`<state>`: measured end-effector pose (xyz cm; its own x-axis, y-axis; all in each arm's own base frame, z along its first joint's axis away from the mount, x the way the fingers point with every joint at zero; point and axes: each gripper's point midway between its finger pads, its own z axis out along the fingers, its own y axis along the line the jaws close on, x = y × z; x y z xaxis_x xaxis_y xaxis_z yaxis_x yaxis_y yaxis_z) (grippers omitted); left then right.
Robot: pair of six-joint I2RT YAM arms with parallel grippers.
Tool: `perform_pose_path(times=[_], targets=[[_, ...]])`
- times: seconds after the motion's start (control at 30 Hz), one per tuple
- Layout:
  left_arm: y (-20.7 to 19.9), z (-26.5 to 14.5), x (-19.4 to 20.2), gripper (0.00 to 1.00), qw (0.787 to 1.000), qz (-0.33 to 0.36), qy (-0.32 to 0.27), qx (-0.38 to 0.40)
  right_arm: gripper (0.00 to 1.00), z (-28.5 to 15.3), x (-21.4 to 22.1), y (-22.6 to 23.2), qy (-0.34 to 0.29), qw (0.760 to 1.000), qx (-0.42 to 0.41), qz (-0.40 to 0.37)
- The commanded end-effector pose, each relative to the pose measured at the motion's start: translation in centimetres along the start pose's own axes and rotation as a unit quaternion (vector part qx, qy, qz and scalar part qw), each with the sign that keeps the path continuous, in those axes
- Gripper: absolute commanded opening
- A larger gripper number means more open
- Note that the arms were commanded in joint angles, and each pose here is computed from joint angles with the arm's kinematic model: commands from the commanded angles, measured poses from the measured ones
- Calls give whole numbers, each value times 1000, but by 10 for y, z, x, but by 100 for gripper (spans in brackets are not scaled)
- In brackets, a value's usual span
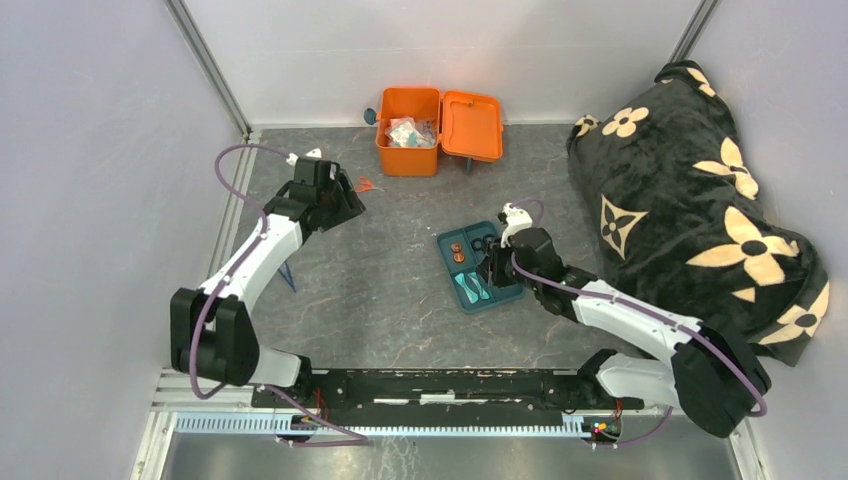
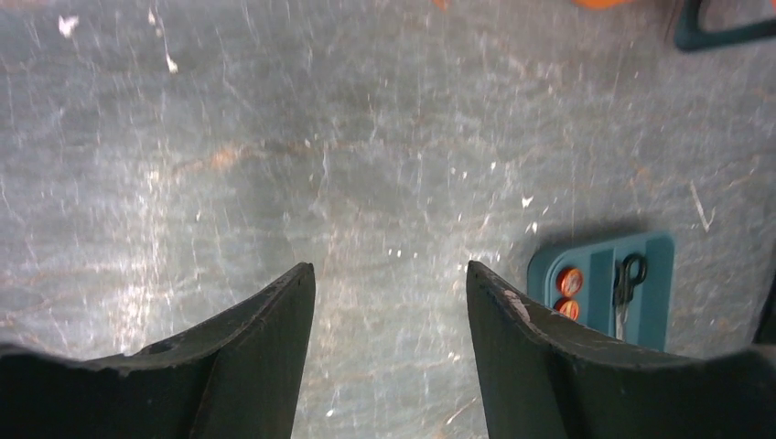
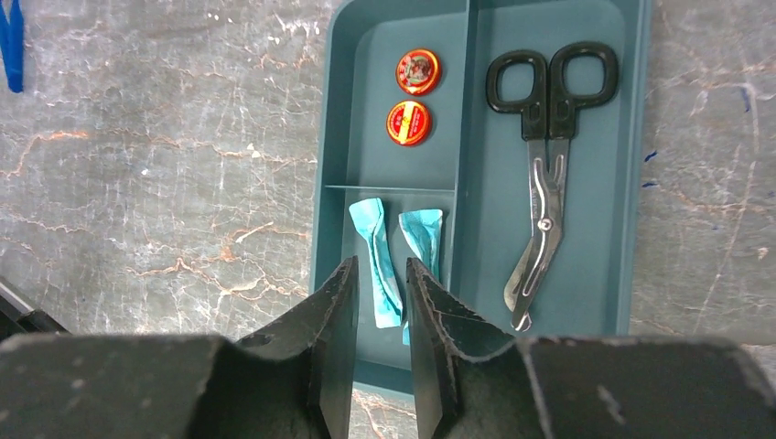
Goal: Organize the medicine kit
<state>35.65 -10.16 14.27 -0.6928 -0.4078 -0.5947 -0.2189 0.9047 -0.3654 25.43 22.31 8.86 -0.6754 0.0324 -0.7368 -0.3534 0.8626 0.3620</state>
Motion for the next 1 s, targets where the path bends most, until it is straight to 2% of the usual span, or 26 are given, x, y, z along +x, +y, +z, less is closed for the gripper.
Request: perform_pose_path(times=[0.0,0.43,0.73,0.97], targets=[[-20,19,-41,68,999,-24,-23,34,31,-10,-18,3,-44,999,-6,-24],[-18,120,-74,62,998,-35,-18,-38,32,-26,-12,-7,-56,996,-3,-66],[-17,156,-96,59,997,2,-32,-63,31,-33,-6,-12,-57,995,2,-78],[-29,179,-97,55,999,10,-29,-32,29,-41,-4,-21,-56,994,21,-90]])
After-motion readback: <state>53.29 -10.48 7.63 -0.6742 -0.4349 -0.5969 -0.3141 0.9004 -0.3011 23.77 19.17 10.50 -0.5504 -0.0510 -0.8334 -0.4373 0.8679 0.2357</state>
